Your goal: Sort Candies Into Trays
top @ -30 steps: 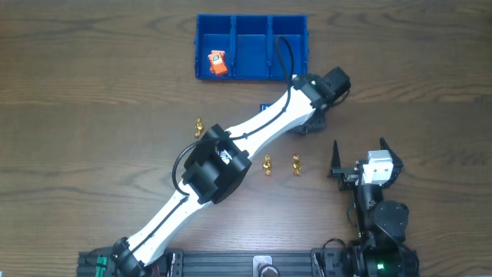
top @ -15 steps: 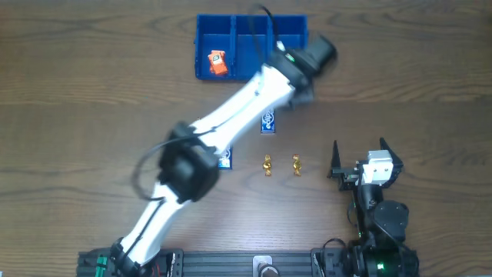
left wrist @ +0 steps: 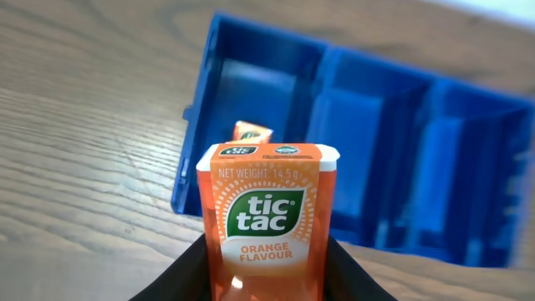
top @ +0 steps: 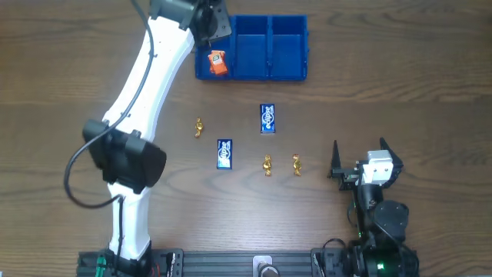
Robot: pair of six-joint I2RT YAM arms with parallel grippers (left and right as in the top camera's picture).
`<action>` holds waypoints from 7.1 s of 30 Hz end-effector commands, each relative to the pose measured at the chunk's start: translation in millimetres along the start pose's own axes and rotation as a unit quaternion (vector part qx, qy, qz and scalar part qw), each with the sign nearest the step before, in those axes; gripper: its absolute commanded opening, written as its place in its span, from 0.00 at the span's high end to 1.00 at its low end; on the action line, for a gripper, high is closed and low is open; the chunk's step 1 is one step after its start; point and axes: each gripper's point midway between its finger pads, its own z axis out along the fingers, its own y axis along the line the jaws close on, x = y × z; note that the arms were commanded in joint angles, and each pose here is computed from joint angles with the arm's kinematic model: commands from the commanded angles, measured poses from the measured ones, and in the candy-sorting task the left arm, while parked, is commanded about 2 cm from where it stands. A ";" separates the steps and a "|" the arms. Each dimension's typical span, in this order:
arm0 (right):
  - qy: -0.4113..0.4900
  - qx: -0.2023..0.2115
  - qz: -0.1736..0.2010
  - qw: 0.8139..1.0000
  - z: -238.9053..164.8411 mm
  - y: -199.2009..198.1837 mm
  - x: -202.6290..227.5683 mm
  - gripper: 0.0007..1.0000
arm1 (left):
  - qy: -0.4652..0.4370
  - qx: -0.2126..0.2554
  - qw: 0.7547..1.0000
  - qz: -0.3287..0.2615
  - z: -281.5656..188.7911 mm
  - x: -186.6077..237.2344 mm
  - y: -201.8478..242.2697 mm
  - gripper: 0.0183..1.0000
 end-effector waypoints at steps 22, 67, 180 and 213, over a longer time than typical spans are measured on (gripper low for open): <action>-0.001 -0.004 -0.006 1.000 -0.2 1.4 0.4 0.00 | 0.069 -0.008 0.995 0.069 82.7 21.2 20.0 0.66; -0.001 -0.004 -0.006 1.000 -0.2 1.4 0.4 0.00 | -0.545 0.109 0.826 0.090 -248.7 123.5 165.9 0.00; 0.645 -0.045 0.052 0.761 47.2 305.8 120.5 0.00 | -0.434 0.115 0.886 0.118 -92.3 218.5 190.8 0.00; 0.633 -0.030 0.037 0.773 54.5 306.6 134.7 0.76 | -0.434 0.115 0.886 0.118 -92.3 218.5 190.8 0.00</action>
